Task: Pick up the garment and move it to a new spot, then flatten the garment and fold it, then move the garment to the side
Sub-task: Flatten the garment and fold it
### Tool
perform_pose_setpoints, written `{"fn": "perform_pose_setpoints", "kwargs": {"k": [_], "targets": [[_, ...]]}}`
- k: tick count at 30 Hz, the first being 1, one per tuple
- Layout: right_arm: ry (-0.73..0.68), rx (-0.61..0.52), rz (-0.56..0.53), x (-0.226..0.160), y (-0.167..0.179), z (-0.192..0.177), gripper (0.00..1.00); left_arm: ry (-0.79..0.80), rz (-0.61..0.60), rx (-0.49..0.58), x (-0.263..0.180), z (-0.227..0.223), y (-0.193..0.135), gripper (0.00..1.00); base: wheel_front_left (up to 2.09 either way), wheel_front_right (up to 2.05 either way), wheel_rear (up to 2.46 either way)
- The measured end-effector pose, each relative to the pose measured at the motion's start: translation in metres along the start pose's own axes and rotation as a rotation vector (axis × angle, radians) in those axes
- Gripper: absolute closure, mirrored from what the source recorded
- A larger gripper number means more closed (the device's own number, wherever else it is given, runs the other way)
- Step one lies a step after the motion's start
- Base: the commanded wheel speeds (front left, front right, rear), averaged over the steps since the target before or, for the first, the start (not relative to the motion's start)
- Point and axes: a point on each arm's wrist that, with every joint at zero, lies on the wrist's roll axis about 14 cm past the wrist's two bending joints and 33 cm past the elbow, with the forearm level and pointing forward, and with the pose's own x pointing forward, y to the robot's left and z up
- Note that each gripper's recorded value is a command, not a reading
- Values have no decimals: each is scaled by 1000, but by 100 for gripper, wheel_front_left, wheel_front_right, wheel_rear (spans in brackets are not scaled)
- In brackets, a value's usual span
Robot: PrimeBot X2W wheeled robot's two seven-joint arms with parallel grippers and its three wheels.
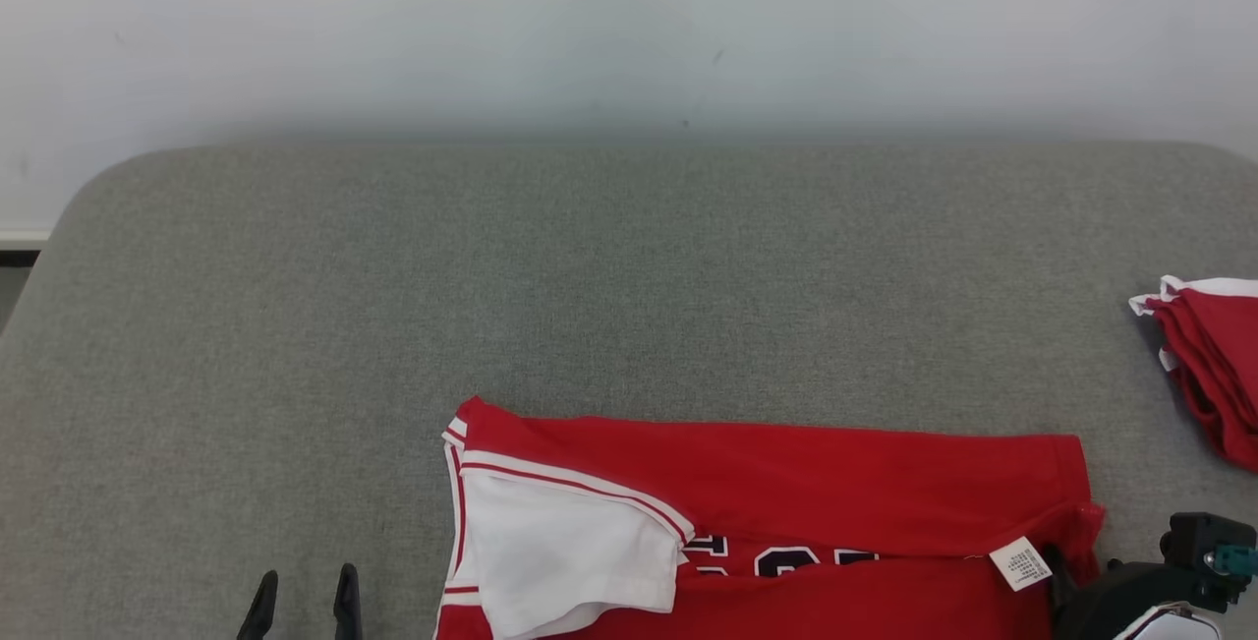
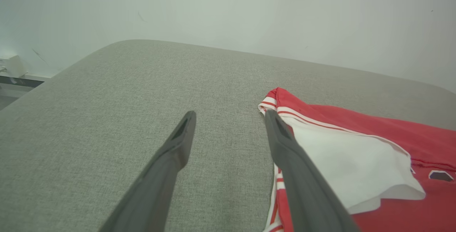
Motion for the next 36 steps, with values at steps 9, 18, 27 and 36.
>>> {"fn": "perform_pose_setpoints", "kwargs": {"k": [9, 18, 27, 36], "targets": [[106, -20, -7, 17, 4, -10, 0, 36, 0, 6, 5, -10, 4, 0, 0, 0, 0], [143, -24, 12, 25, 13, -11, 100, 47, 18, 3, 5, -13, 10, 0, 0, 0, 0], [30, 6, -58, 16, -11, 18, 100, 35, 10, -4, 6, -9, 8, 0, 0, 0, 0], [-111, 31, -188, -11, -58, 52, 100, 25, -19, -11, 8, -7, -1, 0, 0, 0, 0]]}}
